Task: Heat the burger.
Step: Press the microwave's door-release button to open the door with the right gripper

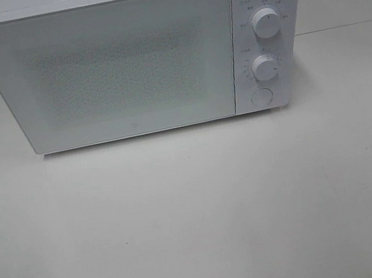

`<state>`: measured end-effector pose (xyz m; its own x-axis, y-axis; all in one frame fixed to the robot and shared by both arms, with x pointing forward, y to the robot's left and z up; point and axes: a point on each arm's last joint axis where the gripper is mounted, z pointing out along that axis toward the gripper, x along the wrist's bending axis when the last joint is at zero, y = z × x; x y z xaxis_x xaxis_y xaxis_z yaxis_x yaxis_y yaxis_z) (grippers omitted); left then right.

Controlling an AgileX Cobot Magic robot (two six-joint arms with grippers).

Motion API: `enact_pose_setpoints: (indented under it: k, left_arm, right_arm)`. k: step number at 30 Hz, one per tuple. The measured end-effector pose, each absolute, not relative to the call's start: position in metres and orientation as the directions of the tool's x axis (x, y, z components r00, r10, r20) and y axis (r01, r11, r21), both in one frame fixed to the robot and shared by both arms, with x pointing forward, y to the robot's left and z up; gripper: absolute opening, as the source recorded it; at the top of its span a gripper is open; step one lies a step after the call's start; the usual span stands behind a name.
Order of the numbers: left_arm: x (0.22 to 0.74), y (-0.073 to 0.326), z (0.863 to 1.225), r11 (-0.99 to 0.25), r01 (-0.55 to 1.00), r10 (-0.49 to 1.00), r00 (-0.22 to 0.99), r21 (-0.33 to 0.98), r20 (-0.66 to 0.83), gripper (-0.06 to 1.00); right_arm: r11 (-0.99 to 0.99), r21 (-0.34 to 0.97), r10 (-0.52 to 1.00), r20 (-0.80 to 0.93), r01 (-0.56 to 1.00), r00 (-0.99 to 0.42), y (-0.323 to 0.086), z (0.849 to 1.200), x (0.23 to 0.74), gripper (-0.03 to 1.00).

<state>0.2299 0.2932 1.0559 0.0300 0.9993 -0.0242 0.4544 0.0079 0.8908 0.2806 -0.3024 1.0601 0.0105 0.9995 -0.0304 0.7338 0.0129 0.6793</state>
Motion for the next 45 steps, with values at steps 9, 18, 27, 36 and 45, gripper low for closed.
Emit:
enact_pose_setpoints:
  k: [9,18,27,36,45]
  left_arm:
    - [0.23,0.293,1.056,0.008,0.454,0.999,0.03,0.891,-0.024,0.99]
    - [0.23,0.293,1.056,0.008,0.454,0.999,0.03,0.891,-0.024,0.99]
    - [0.23,0.293,1.056,0.008,0.454,0.999,0.03,0.891,-0.024,0.99]
    - [0.23,0.293,1.056,0.008,0.454,0.999,0.03,0.891,-0.024,0.99]
    - [0.23,0.293,1.056,0.008,0.454,0.999,0.03,0.891,-0.024,0.99]
  right_arm:
    - [0.06,0.811,0.998,-0.058,0.582,-0.023,-0.303,1.049,0.252,0.76]
    - [0.055,0.879,0.998,-0.055,0.473,-0.014,-0.305,1.049,0.235,0.76]
    - [0.04,0.883,0.999,-0.05,0.468,0.007,-0.306,1.049,0.234,0.76]
    - [0.04,0.883,0.999,-0.05,0.468,0.007,-0.306,1.049,0.234,0.76]
    - [0.04,0.883,0.999,-0.05,0.468,0.007,-0.306,1.049,0.234,0.76]
